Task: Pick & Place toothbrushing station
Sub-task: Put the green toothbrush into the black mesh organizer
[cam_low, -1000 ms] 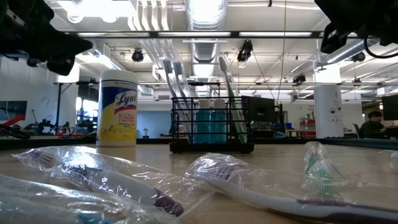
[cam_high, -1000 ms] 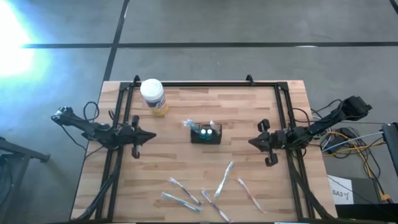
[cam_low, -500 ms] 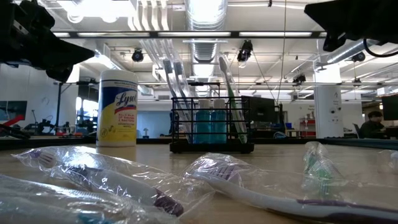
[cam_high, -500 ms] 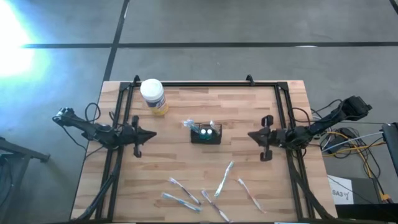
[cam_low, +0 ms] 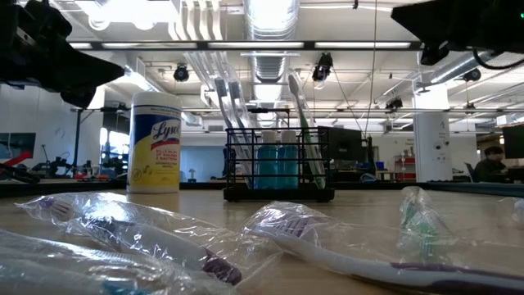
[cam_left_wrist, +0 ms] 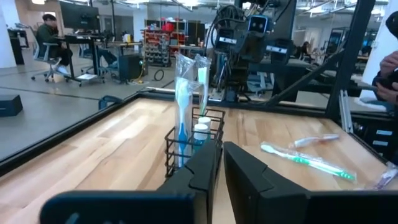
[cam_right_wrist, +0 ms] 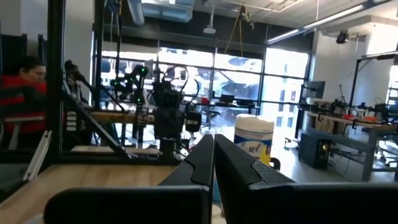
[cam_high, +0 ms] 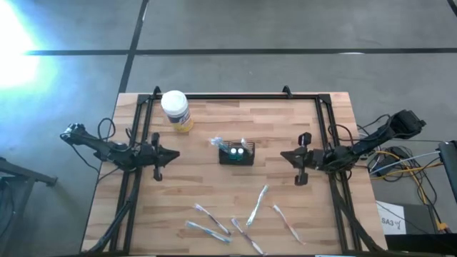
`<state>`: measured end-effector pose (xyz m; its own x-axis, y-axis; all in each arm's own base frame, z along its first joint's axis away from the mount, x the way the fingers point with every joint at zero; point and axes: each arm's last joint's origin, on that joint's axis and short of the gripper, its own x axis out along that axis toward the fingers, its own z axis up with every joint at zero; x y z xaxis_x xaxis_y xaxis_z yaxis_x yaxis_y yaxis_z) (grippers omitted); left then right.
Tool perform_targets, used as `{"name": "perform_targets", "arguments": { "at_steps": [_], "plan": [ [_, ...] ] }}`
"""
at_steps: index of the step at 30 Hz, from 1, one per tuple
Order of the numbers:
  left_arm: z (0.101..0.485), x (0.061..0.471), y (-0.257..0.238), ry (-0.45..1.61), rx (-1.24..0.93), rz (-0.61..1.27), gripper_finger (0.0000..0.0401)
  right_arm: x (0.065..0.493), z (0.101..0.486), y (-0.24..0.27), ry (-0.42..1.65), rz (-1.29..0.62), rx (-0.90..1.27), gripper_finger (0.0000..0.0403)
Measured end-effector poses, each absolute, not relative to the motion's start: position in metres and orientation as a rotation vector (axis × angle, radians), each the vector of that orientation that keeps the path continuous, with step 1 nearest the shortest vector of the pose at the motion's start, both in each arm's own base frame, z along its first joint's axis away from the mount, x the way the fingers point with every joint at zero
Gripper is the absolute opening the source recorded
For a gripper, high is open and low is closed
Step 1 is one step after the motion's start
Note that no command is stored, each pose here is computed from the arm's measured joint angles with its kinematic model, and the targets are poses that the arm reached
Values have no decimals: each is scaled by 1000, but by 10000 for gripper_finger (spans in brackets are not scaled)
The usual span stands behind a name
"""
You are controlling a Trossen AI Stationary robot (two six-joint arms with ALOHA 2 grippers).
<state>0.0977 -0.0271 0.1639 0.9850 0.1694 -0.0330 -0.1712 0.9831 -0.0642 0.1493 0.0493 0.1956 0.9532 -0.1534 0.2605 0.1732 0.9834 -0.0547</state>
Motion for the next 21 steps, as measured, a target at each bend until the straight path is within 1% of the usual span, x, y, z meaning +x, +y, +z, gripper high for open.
{"name": "perform_targets", "arguments": {
  "at_steps": [4, 10, 14, 17, 21],
  "plan": [
    [172, 97, -27, 12, -22, 169, 39, 166, 206, 57, -224, -160, -77, 8],
    [176, 97, -27, 4, -10, 160, 27, 200, 216, 71, -66, -158, -143, 8],
    [170, 96, -27, 57, -1, 161, 20, 224, 228, 78, 75, -246, -191, 8],
    [166, 96, -27, 90, 17, 162, 16, 236, 238, 81, 223, -368, -208, 8],
    [167, 96, -27, 90, 34, 167, 17, 241, 250, 81, 425, -479, -104, 8]
  ]
}}
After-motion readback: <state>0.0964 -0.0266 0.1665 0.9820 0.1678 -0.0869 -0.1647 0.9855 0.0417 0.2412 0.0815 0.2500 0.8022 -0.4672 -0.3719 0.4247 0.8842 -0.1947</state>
